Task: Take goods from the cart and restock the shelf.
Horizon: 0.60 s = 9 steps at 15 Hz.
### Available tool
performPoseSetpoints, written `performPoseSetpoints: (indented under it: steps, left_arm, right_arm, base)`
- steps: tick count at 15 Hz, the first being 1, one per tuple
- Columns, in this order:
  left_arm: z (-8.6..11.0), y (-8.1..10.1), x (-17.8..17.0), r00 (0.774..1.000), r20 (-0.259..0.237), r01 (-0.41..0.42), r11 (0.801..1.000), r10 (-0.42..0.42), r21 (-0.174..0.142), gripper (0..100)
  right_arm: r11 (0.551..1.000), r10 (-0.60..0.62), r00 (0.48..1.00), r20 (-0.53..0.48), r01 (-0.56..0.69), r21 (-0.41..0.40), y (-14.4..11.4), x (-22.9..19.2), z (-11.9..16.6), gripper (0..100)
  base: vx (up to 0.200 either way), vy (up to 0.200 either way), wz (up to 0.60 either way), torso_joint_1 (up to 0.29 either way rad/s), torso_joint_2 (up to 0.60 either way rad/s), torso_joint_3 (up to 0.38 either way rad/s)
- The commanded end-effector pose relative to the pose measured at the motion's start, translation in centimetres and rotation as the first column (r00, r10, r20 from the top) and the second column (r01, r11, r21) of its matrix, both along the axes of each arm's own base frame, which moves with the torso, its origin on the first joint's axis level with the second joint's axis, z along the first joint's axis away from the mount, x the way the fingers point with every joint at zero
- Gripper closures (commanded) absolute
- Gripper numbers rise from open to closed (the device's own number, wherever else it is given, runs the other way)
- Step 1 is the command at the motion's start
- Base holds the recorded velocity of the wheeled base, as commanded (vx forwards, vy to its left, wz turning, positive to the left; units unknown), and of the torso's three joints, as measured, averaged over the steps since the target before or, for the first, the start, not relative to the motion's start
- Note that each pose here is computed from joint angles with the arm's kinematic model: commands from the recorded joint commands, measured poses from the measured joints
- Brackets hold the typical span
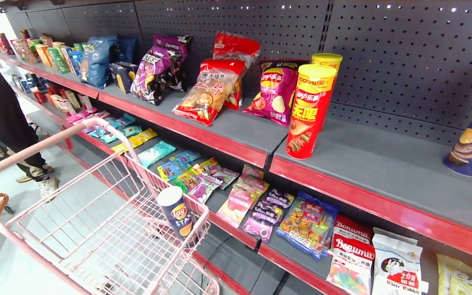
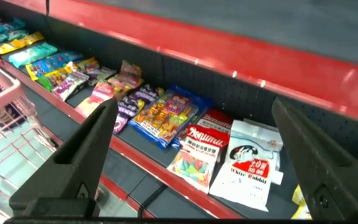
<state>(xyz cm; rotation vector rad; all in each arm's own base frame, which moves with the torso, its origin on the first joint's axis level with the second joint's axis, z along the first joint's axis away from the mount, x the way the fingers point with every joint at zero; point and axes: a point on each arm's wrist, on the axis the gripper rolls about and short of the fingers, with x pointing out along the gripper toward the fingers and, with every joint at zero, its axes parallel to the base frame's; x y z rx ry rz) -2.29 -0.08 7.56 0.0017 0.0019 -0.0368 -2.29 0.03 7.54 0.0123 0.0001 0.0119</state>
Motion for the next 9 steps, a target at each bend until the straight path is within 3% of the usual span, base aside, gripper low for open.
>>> performPoseSetpoints:
  steps: [1,6,9]
  left_arm:
    - [0.0,0.0,0.0,1.0,0.0,0.0,1.0,0.0,-0.002,0]
    - [0.0,0.0,0.0,1.0,0.0,0.0,1.0,0.0,-0.002,0]
    - [0.04,-0.02,-0.01,1.0,0.002,0.009,1.0,-0.009,0.007,0]
  right_arm:
    - [1.0,0.0,1.0,0.0,0.0,0.0,0.0,0.01,0.01,0]
    - [1.0,0.0,1.0,-0.002,0.0,0.0,0.0,0.01,-0.01,0]
    - [1.0,0.0,1.0,-0.002,0.0,0.0,0.0,0.01,-0.01,0]
  base:
    - [0.0,0.0,0.0,-0.183,0.5,0.305]
    - [0.0,0.0,0.0,-0.199,0.55,0.34]
    - [0.0,0.0,0.0,-0.097,0.26,0.175]
